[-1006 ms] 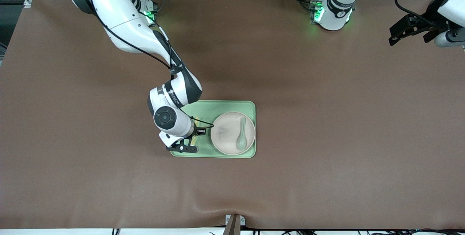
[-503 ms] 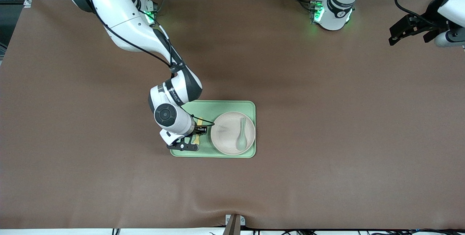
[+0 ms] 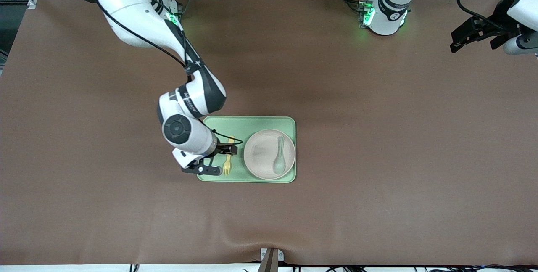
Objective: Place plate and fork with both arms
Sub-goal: 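Open the right gripper and withdraw it from the tray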
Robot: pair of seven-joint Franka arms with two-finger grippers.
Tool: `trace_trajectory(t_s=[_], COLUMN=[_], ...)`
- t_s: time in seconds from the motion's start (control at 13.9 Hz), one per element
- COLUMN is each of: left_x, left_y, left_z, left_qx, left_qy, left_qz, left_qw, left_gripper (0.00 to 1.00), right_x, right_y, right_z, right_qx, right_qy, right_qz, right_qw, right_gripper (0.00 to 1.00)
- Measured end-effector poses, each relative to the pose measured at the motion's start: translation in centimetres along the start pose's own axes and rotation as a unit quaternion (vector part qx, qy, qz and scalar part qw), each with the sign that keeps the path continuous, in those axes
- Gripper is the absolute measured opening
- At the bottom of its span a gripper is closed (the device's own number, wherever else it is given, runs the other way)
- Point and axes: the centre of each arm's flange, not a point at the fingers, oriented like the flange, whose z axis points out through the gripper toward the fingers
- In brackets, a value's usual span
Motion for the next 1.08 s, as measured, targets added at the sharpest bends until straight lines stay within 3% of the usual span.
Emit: trace_trajectory(t_s=[0.29,0.43,0.72,1.08], left_x=[-0.6,-0.7,-0.6,-0.1], left_y=[1.7,2.2,1.9,1.6], left_z=[-0.9,-1.0,-0.9,-0.2], left_qx=[0.000,0.001,0.001,0.001], left_qy=[0.011,0.011,0.010,0.003], left_qz=[0.016,0.021,0.018,0.016], left_qw=[1.000,1.000,1.000,1.000], left_gripper=[1.00,1.00,1.00,1.00], right_x=[2.9,3.2,3.1,0.7], right_y=[6.9,9.6,15.7,25.0], right_z=[-9.6,-13.6,-19.7,-28.5], right_qx=[0.007,0.006,0.003,-0.026], right_qy=[0.007,0.008,0.003,0.002], right_qz=[0.041,0.031,0.006,-0.003], right_qw=[0.999,0.999,1.000,1.000], right_gripper=[1.00,1.00,1.00,1.00])
